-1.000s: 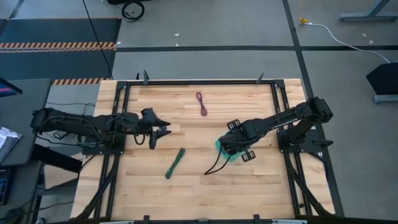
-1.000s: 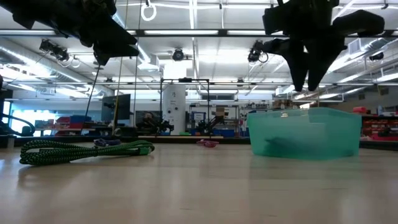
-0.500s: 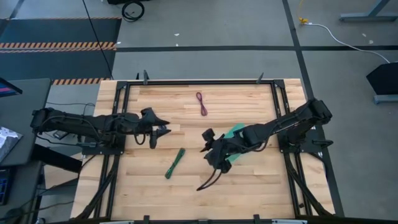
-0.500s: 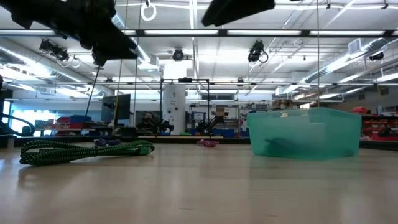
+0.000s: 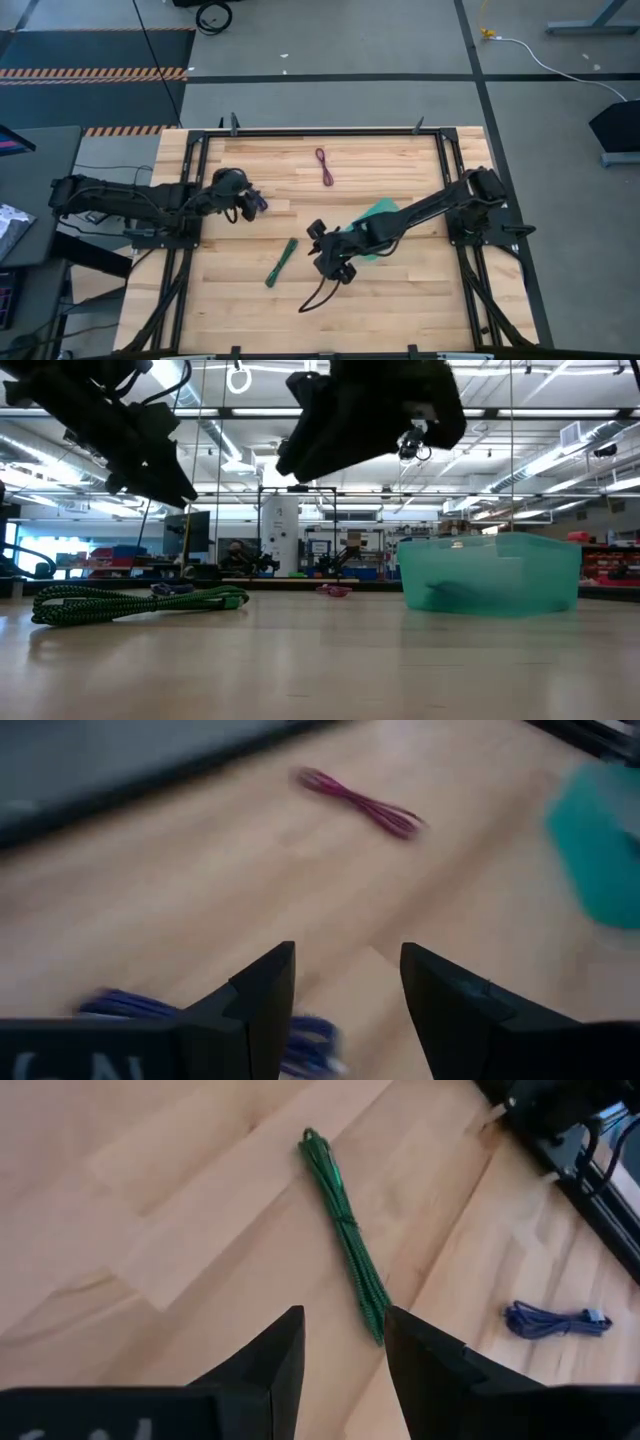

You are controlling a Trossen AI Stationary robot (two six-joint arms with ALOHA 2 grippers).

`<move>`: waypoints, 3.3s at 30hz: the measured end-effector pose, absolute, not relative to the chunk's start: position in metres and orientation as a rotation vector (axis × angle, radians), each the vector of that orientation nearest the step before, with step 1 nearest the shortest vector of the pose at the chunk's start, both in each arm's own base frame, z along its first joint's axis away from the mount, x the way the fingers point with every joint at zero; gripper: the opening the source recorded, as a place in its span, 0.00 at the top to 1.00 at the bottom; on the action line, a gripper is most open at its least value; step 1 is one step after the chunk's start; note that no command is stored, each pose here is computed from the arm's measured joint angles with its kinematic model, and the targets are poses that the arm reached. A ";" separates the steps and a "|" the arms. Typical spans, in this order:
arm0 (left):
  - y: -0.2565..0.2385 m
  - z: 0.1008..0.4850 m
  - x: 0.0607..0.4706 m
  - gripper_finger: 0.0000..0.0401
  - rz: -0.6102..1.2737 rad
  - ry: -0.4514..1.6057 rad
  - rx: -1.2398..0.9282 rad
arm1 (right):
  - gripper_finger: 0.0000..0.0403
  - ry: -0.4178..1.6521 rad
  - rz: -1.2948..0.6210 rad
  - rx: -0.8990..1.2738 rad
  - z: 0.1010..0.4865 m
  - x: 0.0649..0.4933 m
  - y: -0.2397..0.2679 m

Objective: Pick and place USB-C Cables
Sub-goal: Put the green charger cable into the green bin

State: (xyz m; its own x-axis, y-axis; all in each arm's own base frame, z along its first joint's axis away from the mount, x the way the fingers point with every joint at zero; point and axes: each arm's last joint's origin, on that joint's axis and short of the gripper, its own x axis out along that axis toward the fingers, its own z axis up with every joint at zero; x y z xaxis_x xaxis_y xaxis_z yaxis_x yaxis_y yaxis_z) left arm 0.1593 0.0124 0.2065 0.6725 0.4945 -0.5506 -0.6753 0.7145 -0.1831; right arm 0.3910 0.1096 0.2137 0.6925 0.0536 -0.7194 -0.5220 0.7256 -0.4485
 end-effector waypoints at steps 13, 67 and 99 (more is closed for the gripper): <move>-0.039 0.209 0.179 0.53 0.113 0.548 -0.570 | 0.64 0.807 0.077 -0.777 0.236 0.381 0.086; -0.108 0.200 0.357 0.94 0.274 1.012 -0.222 | 0.64 0.956 -0.242 -0.070 0.362 0.173 0.081; -0.173 0.280 0.314 0.95 -0.003 0.030 0.004 | 0.64 0.252 0.135 -0.003 0.285 0.231 0.122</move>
